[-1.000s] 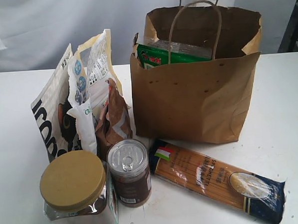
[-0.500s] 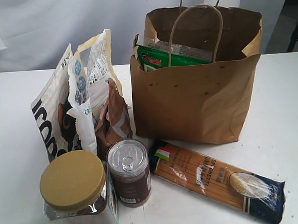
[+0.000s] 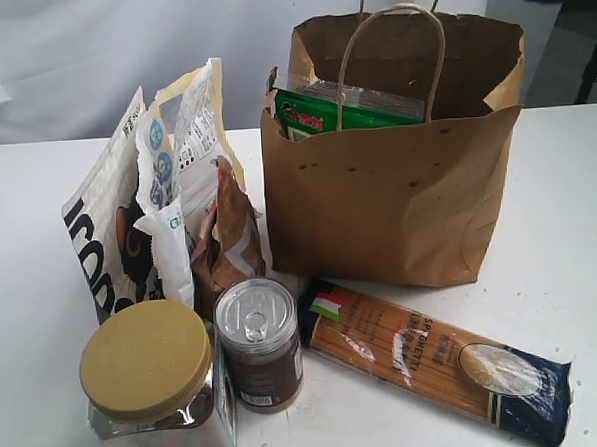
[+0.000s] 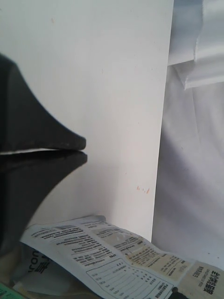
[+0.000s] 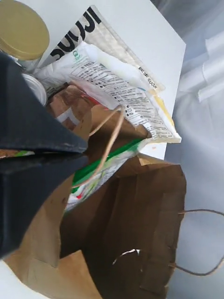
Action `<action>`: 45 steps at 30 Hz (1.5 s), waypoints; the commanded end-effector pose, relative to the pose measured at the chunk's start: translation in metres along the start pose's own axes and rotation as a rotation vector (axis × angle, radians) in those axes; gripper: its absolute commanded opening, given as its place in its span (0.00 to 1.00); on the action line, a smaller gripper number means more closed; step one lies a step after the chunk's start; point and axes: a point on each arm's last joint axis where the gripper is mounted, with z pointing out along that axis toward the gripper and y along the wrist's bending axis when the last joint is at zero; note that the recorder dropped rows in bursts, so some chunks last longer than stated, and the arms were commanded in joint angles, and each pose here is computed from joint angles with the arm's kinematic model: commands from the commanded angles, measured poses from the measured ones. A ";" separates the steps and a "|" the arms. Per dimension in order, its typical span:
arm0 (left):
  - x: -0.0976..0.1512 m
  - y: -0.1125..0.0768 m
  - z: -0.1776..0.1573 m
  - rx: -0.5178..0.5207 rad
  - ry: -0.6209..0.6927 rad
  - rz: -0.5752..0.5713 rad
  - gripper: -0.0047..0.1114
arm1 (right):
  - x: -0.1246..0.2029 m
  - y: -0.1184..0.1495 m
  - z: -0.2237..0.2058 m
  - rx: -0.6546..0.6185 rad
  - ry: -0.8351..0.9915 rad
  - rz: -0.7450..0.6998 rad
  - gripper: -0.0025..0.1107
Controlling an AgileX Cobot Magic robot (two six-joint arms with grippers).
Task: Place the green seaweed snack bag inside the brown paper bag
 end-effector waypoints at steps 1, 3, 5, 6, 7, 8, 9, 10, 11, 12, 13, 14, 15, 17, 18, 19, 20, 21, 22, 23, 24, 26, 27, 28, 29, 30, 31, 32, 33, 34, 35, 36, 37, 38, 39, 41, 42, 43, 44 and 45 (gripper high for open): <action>0.001 0.000 0.000 0.005 -0.009 0.002 0.04 | 0.036 -0.004 -0.002 0.017 -0.049 0.041 0.02; 0.001 0.000 0.000 0.005 -0.009 0.002 0.04 | 0.054 -0.007 -0.002 0.032 -0.052 0.054 0.02; 0.001 0.000 0.000 0.005 -0.009 0.002 0.04 | 0.068 -0.009 -0.001 0.046 -0.053 0.063 0.02; 0.001 0.000 0.000 0.005 -0.009 0.002 0.04 | 0.074 -0.010 -0.001 0.051 -0.055 0.066 0.02; 0.001 0.000 0.000 0.005 -0.009 0.002 0.04 | 0.078 -0.010 -0.002 0.054 -0.055 0.068 0.02; 0.001 0.000 0.000 0.005 -0.009 0.002 0.04 | 0.082 -0.010 -0.003 0.055 -0.055 0.069 0.02; 0.001 0.000 0.000 0.005 -0.009 0.002 0.04 | 0.085 -0.010 -0.005 0.055 -0.057 0.068 0.02; 0.001 0.000 0.000 0.005 -0.009 0.002 0.04 | 0.087 -0.009 -0.006 0.053 -0.058 0.068 0.02; 0.001 0.000 0.000 0.005 -0.009 0.002 0.04 | 0.088 -0.009 -0.008 0.051 -0.058 0.067 0.02; 0.001 0.000 0.000 0.005 -0.009 0.002 0.04 | 0.089 -0.008 -0.009 0.051 -0.061 0.066 0.02; 0.001 0.000 0.000 0.005 -0.009 0.002 0.04 | 0.088 -0.008 -0.010 0.052 -0.069 0.063 0.02; 0.001 0.000 0.000 0.005 -0.009 0.002 0.04 | 0.088 -0.008 -0.011 0.055 -0.079 0.062 0.02; 0.001 0.000 0.000 0.005 -0.009 0.002 0.04 | 0.087 -0.008 -0.012 0.057 -0.095 0.063 0.02; 0.001 0.000 0.000 0.005 -0.009 0.002 0.04 | 0.084 -0.009 -0.013 0.068 -0.129 0.062 0.02; 0.001 0.000 0.000 0.005 -0.009 0.002 0.04 | 0.082 -0.010 -0.013 0.075 -0.146 0.062 0.02; 0.001 0.000 0.000 0.005 -0.009 0.002 0.04 | 0.081 -0.010 -0.013 0.081 -0.162 0.060 0.02; 0.001 0.000 0.000 0.005 -0.009 0.002 0.04 | 0.079 -0.011 -0.013 0.090 -0.177 0.055 0.02; 0.001 0.000 0.000 0.005 -0.009 0.002 0.04 | 0.078 -0.012 -0.014 0.100 -0.188 0.045 0.02; 0.001 0.000 0.000 0.005 -0.009 0.002 0.04 | 0.078 -0.013 -0.014 0.107 -0.196 0.039 0.02; 0.001 0.000 0.000 0.005 -0.009 0.002 0.04 | 0.077 -0.013 -0.014 0.114 -0.204 0.032 0.02; 0.001 0.000 0.000 0.005 -0.009 0.002 0.04 | 0.076 -0.014 -0.014 0.122 -0.212 0.020 0.02; 0.001 0.000 0.000 0.005 -0.009 0.002 0.04 | 0.075 -0.015 -0.015 0.138 -0.221 -0.001 0.02; 0.001 0.000 0.000 0.005 -0.009 0.002 0.04 | 0.075 -0.016 -0.015 0.145 -0.223 -0.012 0.02; 0.001 0.000 0.000 0.005 -0.009 0.002 0.04 | 0.075 -0.016 -0.015 0.149 -0.228 -0.019 0.02; 0.001 0.000 0.000 0.005 -0.009 0.002 0.04 | 0.074 -0.016 -0.017 0.157 -0.235 -0.033 0.02; 0.001 0.000 0.000 0.005 -0.009 0.002 0.04 | 0.074 -0.016 -0.019 0.162 -0.242 -0.042 0.02; 0.001 0.000 0.000 0.005 -0.009 0.002 0.04 | 0.075 -0.016 -0.021 0.166 -0.249 -0.050 0.02; 0.001 0.000 0.000 0.005 -0.009 0.002 0.04 | 0.075 -0.016 -0.024 0.177 -0.259 -0.056 0.02; 0.001 0.000 0.000 0.005 -0.009 0.002 0.04 | 0.077 -0.017 -0.027 0.190 -0.268 -0.055 0.02; 0.001 0.000 0.000 0.005 -0.009 0.002 0.04 | 0.079 -0.019 -0.030 0.209 -0.283 -0.049 0.02; 0.001 0.000 0.000 0.005 -0.009 0.002 0.04 | 0.083 -0.022 -0.032 0.228 -0.288 -0.043 0.02; 0.001 0.000 0.000 0.005 -0.009 0.002 0.04 | 0.087 -0.025 -0.035 0.260 -0.307 -0.033 0.02; 0.001 0.000 0.000 0.005 -0.009 0.002 0.04 | 0.093 -0.028 -0.036 0.282 -0.311 -0.025 0.02; 0.001 0.000 0.000 0.005 -0.009 0.002 0.04 | 0.098 -0.032 -0.038 0.309 -0.320 -0.015 0.02; 0.001 0.000 0.000 0.005 -0.009 0.002 0.04 | 0.106 -0.035 -0.040 0.336 -0.331 -0.007 0.02; 0.001 0.000 0.000 0.005 -0.009 0.002 0.04 | 0.117 -0.039 -0.042 0.380 -0.351 0.007 0.02; 0.001 0.000 0.000 0.005 -0.009 0.002 0.04 | 0.127 -0.041 -0.044 0.406 -0.361 0.015 0.02; 0.001 0.000 0.000 0.005 -0.009 0.002 0.04 | 0.132 -0.043 -0.045 0.425 -0.374 0.018 0.02; 0.001 0.000 0.000 0.005 -0.009 0.002 0.04 | 0.145 -0.045 -0.046 0.454 -0.392 0.025 0.02; 0.001 0.000 0.000 0.005 -0.009 0.002 0.04 | 0.155 -0.046 -0.047 0.471 -0.406 0.027 0.02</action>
